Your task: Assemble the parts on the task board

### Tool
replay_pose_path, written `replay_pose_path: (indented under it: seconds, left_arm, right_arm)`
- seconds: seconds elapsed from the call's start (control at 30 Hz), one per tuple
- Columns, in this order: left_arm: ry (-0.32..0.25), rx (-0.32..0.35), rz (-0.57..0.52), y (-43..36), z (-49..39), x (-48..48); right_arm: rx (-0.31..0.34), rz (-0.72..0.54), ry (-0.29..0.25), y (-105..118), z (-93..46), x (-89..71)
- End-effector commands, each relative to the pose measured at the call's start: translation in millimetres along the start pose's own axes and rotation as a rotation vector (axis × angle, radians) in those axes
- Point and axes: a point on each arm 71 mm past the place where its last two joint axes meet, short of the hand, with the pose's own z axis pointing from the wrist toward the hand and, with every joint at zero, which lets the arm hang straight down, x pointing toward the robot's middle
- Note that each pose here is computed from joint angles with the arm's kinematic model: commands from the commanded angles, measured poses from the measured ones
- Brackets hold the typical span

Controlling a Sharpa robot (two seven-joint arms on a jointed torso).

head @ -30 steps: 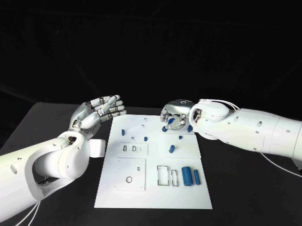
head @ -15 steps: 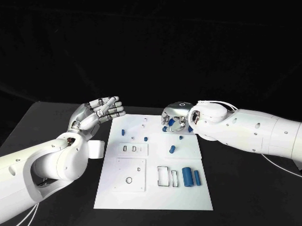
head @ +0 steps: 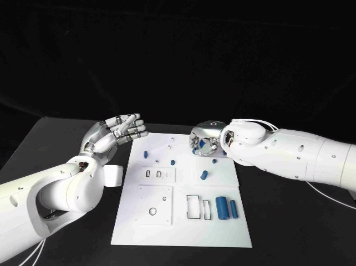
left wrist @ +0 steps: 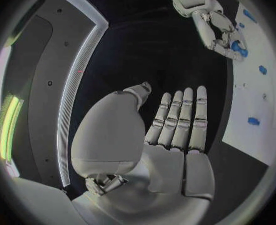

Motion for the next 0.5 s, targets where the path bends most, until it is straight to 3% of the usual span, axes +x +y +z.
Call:
replay_pose_path:
  seconds: [0.03,0.5]
  left_arm:
    - [0.022,0.004,-0.013,-1.5,0.5,2.5]
    - [0.021,0.000,-0.013,-1.2,0.7,1.4]
  right_arm:
    - [0.004,-0.009,0.021,-0.3,0.8,2.4]
    - [0.015,-0.022,0.019,-2.2,-0.5,3.7]
